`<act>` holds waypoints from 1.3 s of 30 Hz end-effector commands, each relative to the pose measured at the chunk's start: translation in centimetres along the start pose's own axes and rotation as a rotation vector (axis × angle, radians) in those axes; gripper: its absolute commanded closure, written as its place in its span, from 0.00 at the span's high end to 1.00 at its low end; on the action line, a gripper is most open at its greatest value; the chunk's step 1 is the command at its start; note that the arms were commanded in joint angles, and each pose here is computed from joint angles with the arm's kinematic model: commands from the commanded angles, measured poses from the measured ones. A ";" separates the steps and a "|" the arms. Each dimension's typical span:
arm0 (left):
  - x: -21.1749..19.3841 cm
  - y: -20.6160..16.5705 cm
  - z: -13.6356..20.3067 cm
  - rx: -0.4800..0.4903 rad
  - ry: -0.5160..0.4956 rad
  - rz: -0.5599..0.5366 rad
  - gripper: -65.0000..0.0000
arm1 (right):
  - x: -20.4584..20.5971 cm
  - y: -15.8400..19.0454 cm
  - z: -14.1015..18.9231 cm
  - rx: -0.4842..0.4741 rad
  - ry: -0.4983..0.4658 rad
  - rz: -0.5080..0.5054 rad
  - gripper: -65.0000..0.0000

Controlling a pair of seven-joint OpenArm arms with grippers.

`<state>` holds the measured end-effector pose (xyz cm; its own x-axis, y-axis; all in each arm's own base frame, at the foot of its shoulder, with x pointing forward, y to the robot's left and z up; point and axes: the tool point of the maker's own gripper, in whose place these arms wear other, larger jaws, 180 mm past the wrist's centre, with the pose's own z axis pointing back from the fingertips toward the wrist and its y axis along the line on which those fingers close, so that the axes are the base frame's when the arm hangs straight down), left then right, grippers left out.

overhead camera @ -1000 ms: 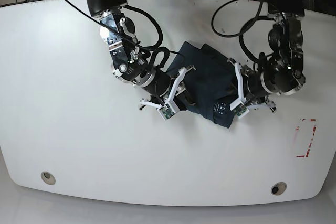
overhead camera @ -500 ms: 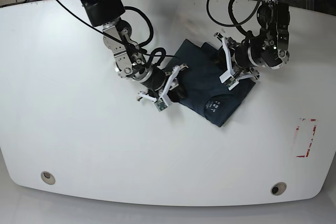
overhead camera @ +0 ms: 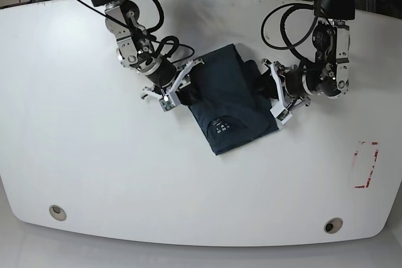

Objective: Layout the t-shirt on the table in an organized manner, then fold the t-shirt properly
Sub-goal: 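Release the bundle with both grippers and lift them away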

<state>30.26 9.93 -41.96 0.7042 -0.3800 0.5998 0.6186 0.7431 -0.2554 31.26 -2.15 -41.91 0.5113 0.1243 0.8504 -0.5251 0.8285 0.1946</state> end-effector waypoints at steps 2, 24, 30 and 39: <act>0.2 1.8 0.7 0.066 0.052 -0.026 0.28 | -0.4 1.6 0.9 0.027 0.018 0.008 0.25; 5.4 4.4 8.5 0.270 -0.041 -0.218 0.28 | 12.8 7.4 1.9 0.109 -0.147 0.133 0.25; 4.4 4.2 9.5 0.294 -0.047 -0.208 0.28 | 12.9 5.7 -0.9 0.096 -0.102 0.126 0.25; 1.3 4.1 10.6 0.312 0.005 -0.196 0.28 | 11.0 1.3 -5.8 0.048 -0.081 0.051 0.25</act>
<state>29.85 18.19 -35.16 0.6100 -0.5237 0.5947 0.6009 0.7950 0.0837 38.20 3.62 -35.71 0.4597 0.1520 0.8750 -0.5807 0.7969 0.1667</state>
